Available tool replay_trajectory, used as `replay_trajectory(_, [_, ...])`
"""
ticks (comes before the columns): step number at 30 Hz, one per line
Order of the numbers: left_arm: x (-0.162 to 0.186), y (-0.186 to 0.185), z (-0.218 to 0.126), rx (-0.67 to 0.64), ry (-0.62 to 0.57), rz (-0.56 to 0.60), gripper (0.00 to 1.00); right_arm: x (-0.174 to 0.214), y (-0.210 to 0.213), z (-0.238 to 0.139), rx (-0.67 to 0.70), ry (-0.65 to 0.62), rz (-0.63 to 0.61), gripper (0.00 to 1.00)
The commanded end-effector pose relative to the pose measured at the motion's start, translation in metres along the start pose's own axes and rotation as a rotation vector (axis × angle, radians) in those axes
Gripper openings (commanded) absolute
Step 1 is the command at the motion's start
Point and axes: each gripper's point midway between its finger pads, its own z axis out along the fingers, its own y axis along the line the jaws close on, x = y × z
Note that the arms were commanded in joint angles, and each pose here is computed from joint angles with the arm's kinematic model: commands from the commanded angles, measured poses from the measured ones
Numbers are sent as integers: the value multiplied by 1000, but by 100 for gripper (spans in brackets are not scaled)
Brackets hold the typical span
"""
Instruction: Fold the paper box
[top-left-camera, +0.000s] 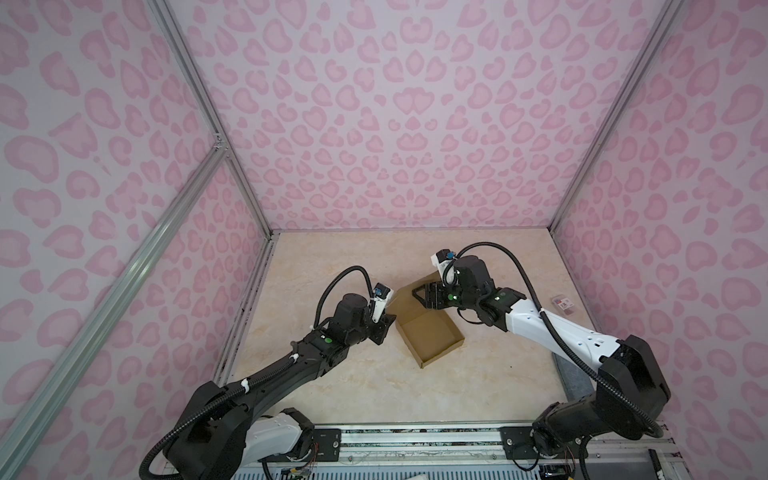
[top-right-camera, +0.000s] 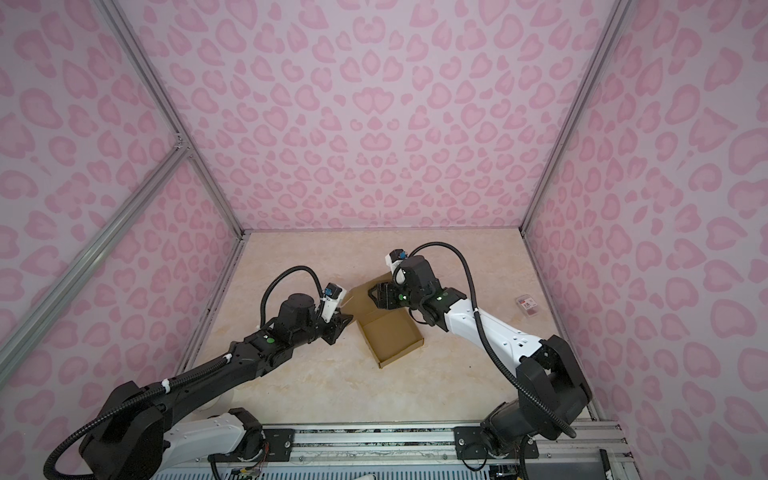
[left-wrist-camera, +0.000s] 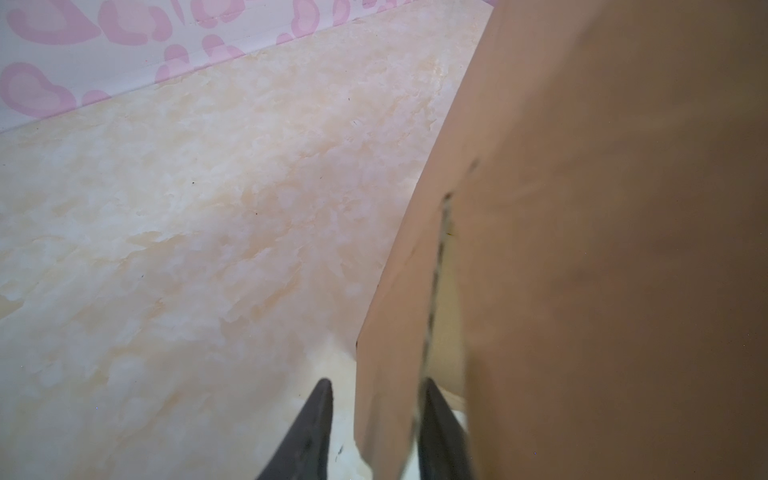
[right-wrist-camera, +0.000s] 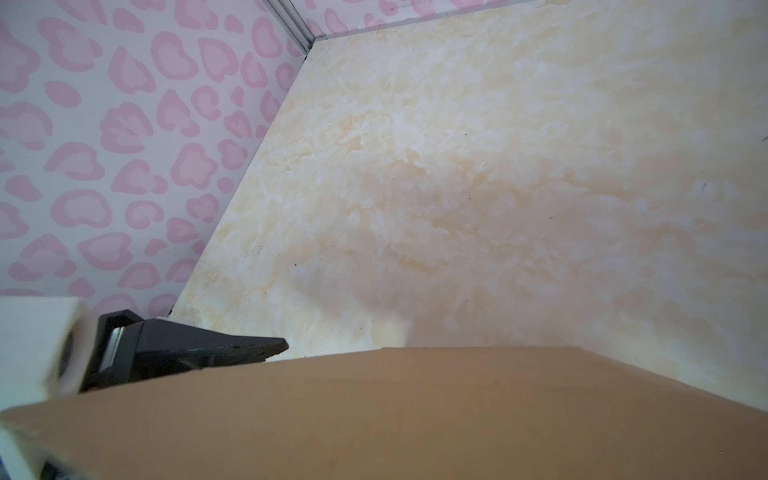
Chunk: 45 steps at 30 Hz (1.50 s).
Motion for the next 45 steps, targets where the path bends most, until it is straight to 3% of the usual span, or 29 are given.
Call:
replay_trajectory(1, [-15,-4,2,37,-47,-1,29,-2,1,2,-19,-11,7,71])
replay_trajectory(14, [-9,-6,6,59,-18,-6,16,-1,0,4,-28,-12,14,71])
replay_trajectory(18, [-9,-7,6,64,-12,-2,4,-2,0,2,-28,-16,12,71])
replay_trajectory(23, [-11,-6,3,58,0,-5,4,-5,1,-4,-37,-30,13,71])
replay_trajectory(30, [-23,-9,-18,57,66,-15,4,-14,2,-54,-38,-128,-18,73])
replay_trajectory(36, [-47,-28,-56,215,88,-71,4,-11,-8,-106,-29,-214,-57,73])
replay_trajectory(40, [-52,-19,-74,206,131,-115,4,-12,-7,-136,-38,-284,-88,74])
replay_trajectory(45, [-56,-43,-91,362,185,-156,4,-6,-6,-146,-80,-317,-113,77])
